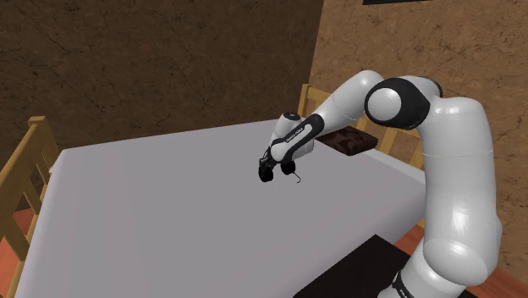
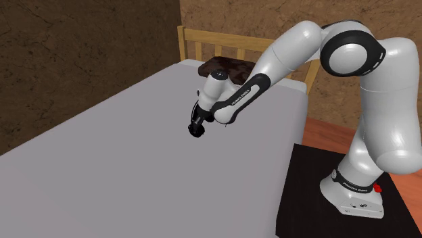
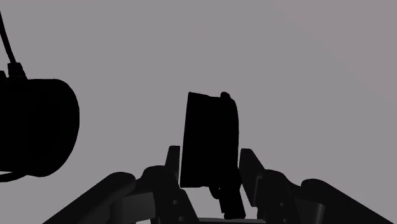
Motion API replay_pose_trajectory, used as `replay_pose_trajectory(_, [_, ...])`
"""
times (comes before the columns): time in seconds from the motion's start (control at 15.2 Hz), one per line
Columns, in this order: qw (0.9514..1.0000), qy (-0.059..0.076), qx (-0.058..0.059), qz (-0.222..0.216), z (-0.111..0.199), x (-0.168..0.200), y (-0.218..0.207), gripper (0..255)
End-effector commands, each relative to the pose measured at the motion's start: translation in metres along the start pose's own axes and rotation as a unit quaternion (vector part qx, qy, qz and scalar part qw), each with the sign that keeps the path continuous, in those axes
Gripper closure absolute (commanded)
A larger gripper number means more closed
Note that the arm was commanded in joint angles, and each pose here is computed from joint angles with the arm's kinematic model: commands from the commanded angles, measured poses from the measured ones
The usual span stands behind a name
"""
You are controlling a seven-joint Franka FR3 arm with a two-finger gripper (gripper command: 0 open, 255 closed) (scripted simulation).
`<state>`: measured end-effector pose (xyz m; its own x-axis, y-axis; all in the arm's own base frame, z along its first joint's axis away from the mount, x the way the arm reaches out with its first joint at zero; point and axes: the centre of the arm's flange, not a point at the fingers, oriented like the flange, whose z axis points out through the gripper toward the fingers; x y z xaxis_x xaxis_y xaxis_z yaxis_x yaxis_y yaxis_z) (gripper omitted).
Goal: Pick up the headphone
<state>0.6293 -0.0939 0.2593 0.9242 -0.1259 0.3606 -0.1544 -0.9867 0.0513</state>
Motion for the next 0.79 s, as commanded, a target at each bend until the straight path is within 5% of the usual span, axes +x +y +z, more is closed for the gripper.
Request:
replay_pose_trajectory(0.0, [1.0000,0.000,0.000,0.000,0.001,0.000,0.001,255])
replay_pose_trajectory(0.73, [1.0000,0.000,0.000,0.000,-0.019,0.007,0.001,255])
